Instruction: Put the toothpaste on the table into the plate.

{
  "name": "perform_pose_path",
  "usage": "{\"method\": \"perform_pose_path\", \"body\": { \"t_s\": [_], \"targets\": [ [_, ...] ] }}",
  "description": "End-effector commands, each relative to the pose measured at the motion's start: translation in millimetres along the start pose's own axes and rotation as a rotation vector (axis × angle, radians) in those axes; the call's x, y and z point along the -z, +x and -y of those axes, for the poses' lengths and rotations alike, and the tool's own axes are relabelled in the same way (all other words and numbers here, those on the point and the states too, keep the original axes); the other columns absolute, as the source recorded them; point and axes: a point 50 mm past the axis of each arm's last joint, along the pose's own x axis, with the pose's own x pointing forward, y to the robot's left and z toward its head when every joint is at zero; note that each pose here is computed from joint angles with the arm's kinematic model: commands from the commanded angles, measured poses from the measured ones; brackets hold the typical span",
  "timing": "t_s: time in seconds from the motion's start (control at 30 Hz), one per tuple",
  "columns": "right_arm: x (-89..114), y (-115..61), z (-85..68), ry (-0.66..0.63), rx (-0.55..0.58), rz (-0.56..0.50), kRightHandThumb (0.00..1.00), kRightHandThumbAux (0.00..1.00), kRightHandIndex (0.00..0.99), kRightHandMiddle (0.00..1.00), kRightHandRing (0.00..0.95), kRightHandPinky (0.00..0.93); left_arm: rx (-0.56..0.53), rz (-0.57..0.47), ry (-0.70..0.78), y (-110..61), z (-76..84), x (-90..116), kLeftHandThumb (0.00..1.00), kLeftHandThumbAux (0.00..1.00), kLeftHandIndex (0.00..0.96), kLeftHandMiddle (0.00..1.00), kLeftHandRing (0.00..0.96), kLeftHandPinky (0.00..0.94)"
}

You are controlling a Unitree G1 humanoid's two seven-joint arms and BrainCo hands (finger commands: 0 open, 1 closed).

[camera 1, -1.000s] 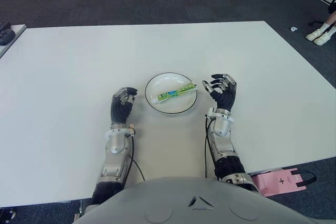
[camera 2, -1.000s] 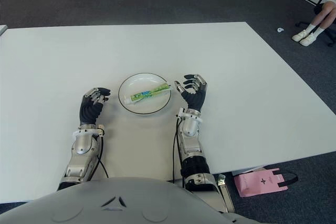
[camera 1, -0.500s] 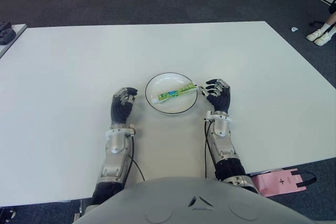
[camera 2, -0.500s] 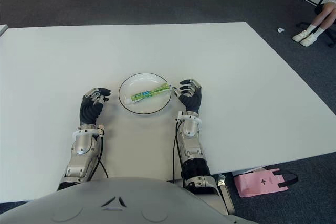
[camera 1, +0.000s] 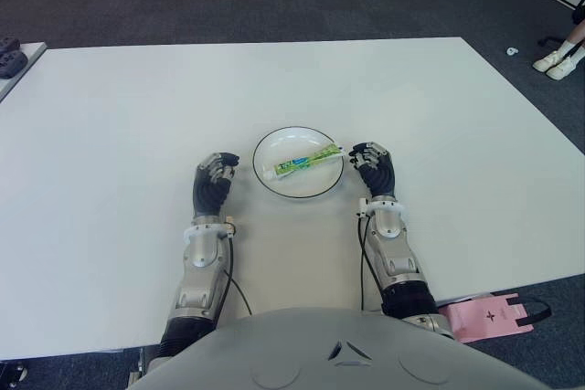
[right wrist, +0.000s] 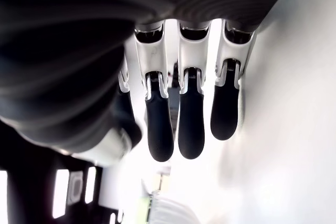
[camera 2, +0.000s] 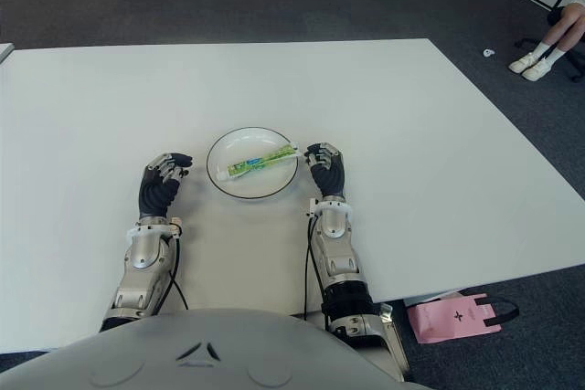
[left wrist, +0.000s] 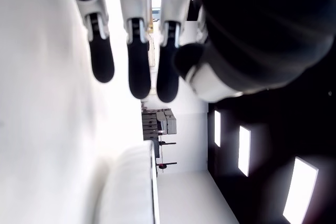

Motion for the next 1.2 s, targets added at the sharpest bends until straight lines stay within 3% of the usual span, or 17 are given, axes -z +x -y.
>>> {"method": "perform_pose_path", "body": {
  "t_s": [0.03, 0.77, 1.2],
  "targets": [
    [37, -13.3, 5.1, -0.073, -0.029, -0.204, 0.711, 0.733, 0.422, 0.497, 0.479, 0.452, 0.007, -0.082, 0.004, -6.6, 2.5, 13, 0.708, 0.718, 0.419, 0.393, 0.357, 0.343],
    [44, -13.0, 20.1, -0.229, -0.073, -0.225, 0.711, 0.734, 0.420, 0.472, 0.477, 0.472, 0.003, -0.085, 0.004, -8.2, 4.1, 12, 0.709, 0.719, 0.420, 0.394, 0.359, 0.332],
    [41, -15.5, 28.5, -0.295, -0.098, -0.168, 0.707, 0.736, 0.419, 0.479, 0.494, 0.481, 0.007, -0.093, 0.006, -8.3, 3.7, 13, 0.708, 0.720, 0.417, 0.388, 0.348, 0.323]
  ]
}}
